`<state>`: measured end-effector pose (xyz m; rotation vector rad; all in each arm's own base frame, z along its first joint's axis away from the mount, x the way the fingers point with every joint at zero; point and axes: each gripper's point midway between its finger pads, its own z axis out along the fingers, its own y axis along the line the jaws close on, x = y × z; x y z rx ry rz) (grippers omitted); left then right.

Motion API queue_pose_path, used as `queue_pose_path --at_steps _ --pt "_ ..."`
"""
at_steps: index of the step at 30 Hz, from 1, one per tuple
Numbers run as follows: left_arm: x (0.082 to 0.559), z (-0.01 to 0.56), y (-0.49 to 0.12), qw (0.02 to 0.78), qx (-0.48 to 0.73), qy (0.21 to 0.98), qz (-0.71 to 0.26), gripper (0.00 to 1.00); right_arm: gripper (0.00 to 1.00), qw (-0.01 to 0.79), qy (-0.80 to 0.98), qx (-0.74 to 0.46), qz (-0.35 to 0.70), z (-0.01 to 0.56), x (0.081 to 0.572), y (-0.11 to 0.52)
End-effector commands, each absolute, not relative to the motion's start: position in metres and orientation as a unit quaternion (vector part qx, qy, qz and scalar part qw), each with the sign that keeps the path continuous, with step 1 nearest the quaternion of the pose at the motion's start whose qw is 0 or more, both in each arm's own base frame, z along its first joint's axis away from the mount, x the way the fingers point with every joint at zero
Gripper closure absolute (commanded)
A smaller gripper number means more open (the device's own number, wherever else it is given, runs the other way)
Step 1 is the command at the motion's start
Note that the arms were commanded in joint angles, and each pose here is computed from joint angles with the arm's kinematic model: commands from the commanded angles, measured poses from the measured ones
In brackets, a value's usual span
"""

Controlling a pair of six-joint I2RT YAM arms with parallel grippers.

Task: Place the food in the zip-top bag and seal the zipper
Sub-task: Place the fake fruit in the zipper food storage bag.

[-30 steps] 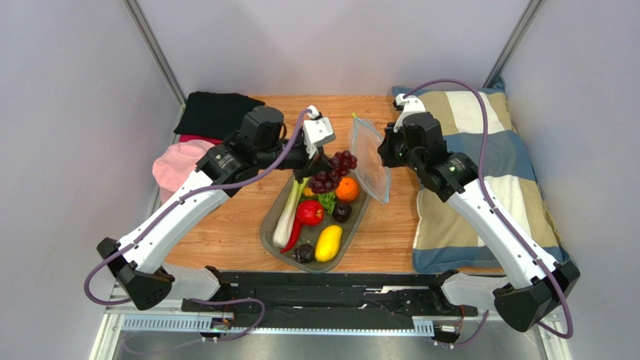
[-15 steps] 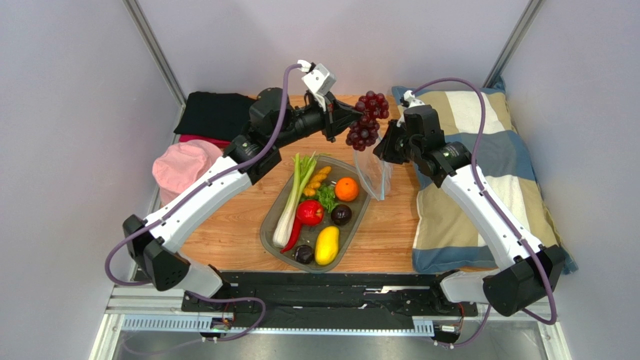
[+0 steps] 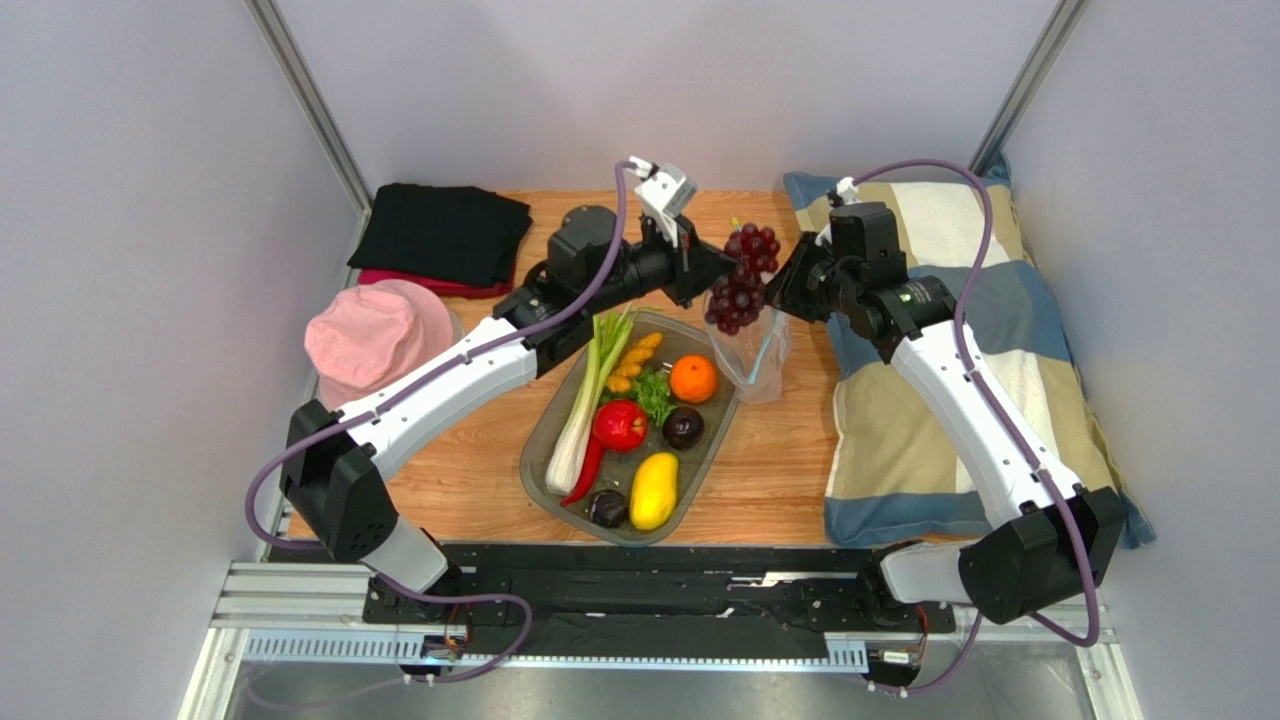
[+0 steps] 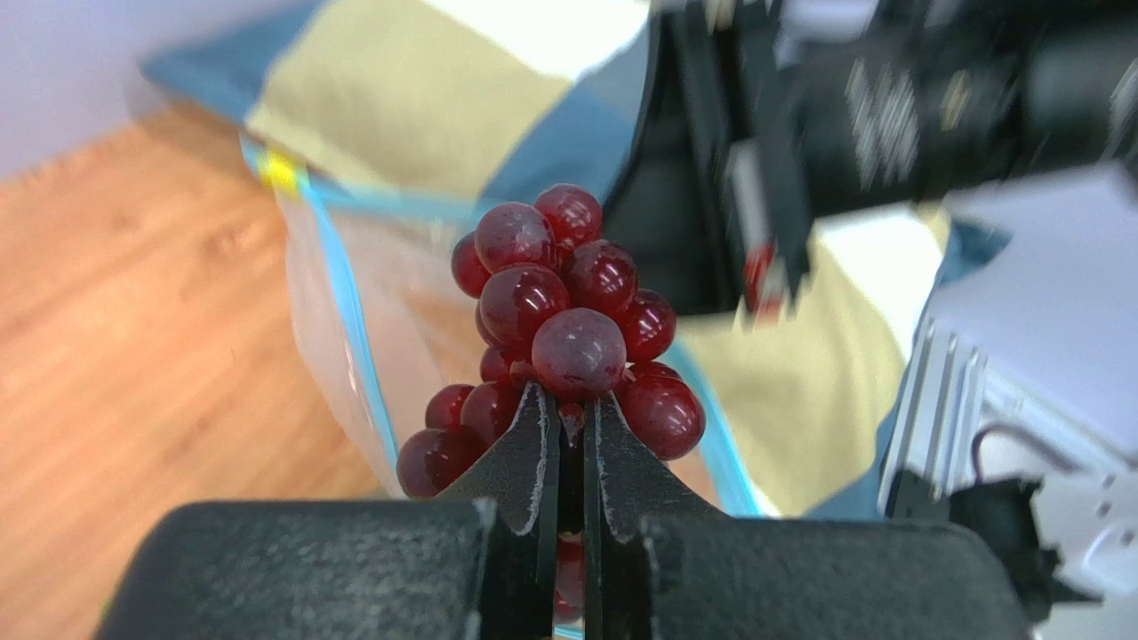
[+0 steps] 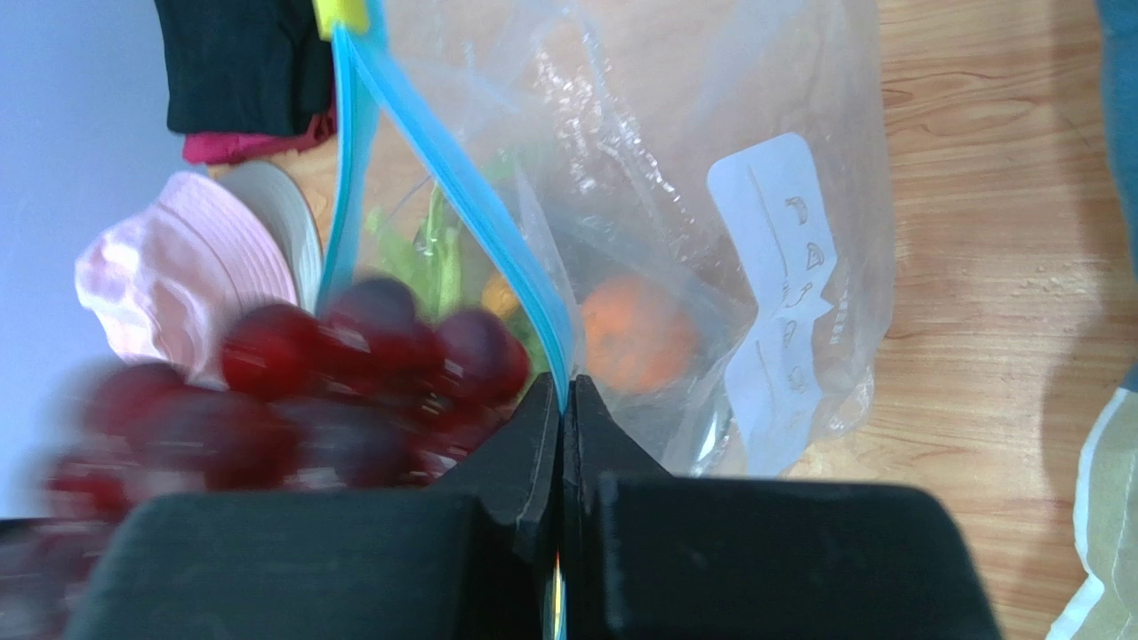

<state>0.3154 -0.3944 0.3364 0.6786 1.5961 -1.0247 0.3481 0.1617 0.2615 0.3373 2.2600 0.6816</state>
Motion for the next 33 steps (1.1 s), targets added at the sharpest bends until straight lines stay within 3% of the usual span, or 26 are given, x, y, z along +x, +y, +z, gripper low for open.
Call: queue_pose_path --at_steps 1,9,10,11,14,16,18,22,27,33 --pt "0.296 0.335 -0.394 0.539 0.333 0.644 -0.429 1.0 1.0 0.347 0.874 0.172 0.295 0.263 0.351 0.159" --pt "0.309 0.302 -0.403 0.471 0.342 0.719 -0.38 0.97 1.0 0.343 0.873 0.17 0.302 0.263 0.353 0.158" --pt "0.314 0.292 -0.407 0.454 0.339 0.734 -0.374 0.89 1.0 0.344 0.873 0.169 0.301 0.263 0.353 0.158" --pt "0.315 0.292 -0.408 0.444 0.339 0.74 -0.374 0.71 1.0 0.345 0.873 0.168 0.3 0.263 0.353 0.157" --pt "0.315 0.318 -0.398 0.435 0.328 0.732 -0.409 0.41 1.0 0.355 0.874 0.16 0.291 0.265 0.353 0.154" --pt "0.313 0.343 -0.379 0.463 0.329 0.708 -0.421 0.3 1.0 0.364 0.876 0.152 0.277 0.266 0.354 0.149" --pt "0.306 0.345 -0.364 0.482 0.352 0.693 -0.405 0.09 1.0 0.371 0.878 0.146 0.266 0.266 0.355 0.146" --pt "0.276 0.344 -0.322 0.508 0.415 0.666 -0.356 0.05 1.0 0.377 0.879 0.131 0.261 0.267 0.353 0.144" --pt "0.224 0.243 -0.28 0.415 0.553 0.659 -0.297 0.04 1.0 0.371 0.881 0.113 0.271 0.265 0.35 0.149" --pt "0.214 0.177 -0.254 0.362 0.644 0.632 -0.234 0.01 1.0 0.359 0.89 0.096 0.264 0.254 0.347 0.15"
